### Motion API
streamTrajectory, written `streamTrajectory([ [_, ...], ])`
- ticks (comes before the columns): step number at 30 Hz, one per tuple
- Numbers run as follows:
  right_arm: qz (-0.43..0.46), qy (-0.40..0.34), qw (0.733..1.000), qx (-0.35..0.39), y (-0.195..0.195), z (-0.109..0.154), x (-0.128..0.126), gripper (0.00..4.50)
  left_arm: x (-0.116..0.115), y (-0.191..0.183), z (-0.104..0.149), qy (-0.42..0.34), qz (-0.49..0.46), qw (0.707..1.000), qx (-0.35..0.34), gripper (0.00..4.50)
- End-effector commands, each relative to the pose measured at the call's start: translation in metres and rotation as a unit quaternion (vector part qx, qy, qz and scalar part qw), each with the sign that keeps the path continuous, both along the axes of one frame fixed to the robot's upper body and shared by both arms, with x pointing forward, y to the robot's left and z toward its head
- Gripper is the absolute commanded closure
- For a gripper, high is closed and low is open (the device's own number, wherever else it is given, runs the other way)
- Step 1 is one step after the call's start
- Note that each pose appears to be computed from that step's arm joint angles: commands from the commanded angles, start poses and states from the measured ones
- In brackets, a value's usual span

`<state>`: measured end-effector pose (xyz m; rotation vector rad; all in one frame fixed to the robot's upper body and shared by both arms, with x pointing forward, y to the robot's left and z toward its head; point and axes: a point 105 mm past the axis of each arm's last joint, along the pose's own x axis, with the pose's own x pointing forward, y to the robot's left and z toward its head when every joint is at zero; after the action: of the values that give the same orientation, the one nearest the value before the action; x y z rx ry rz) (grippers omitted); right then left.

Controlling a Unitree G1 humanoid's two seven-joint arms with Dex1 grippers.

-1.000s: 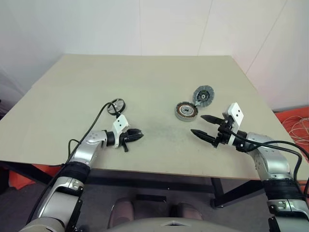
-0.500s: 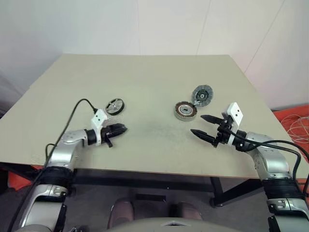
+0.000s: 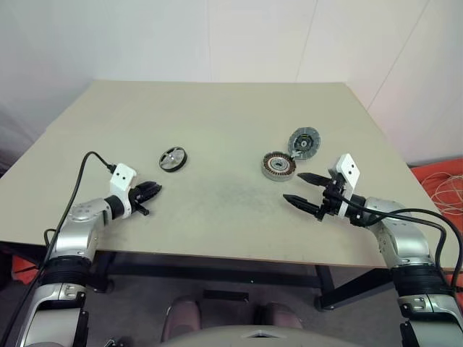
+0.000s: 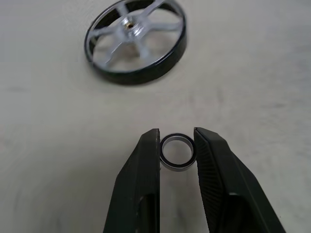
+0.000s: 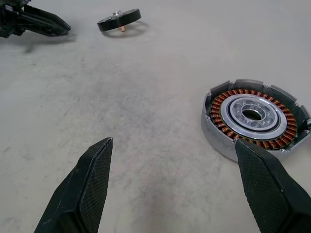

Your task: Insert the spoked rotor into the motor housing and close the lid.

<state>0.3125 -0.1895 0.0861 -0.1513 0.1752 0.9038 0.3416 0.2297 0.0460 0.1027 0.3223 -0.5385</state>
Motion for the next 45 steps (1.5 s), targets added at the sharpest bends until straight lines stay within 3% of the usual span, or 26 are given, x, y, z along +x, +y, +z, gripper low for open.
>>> streamTrajectory([
  [1,0.004,-0.027,1.0,0.0,0.0,0.012,0.005,0.0,0.011,-0.004,0.016,-0.022,0.012,0.999,-0.021,3.81],
  [5,0.001,-0.027,1.0,-0.002,-0.003,0.012,0.004,0.0,0.01,-0.006,0.016,-0.015,0.009,1.0,-0.024,3.81],
  [11,0.001,-0.029,1.0,-0.003,-0.003,0.012,0.004,0.0,0.004,-0.011,0.019,0.004,-0.006,0.999,-0.042,1.83],
  [17,0.008,-0.034,0.999,-0.006,-0.001,0.016,0.005,0.0,0.001,-0.006,0.026,-0.007,-0.003,1.0,-0.013,0.01],
  [23,0.038,-0.031,0.997,-0.061,0.01,0.027,0.004,0.0,-0.018,-0.009,0.045,-0.001,-0.06,0.998,-0.01,0.01],
  [30,0.073,0.001,0.974,-0.213,0.018,0.042,0.02,0.0,-0.028,-0.02,0.073,-0.034,-0.139,0.989,-0.04,0.01],
  [39,0.088,0.061,0.932,-0.345,0.033,0.062,0.056,0.0,-0.034,-0.032,0.063,-0.03,-0.174,0.983,-0.052,0.01],
  [45,0.123,0.086,0.887,-0.437,0.035,0.048,0.072,0.0,-0.043,-0.031,0.057,-0.038,-0.179,0.982,-0.045,0.01],
])
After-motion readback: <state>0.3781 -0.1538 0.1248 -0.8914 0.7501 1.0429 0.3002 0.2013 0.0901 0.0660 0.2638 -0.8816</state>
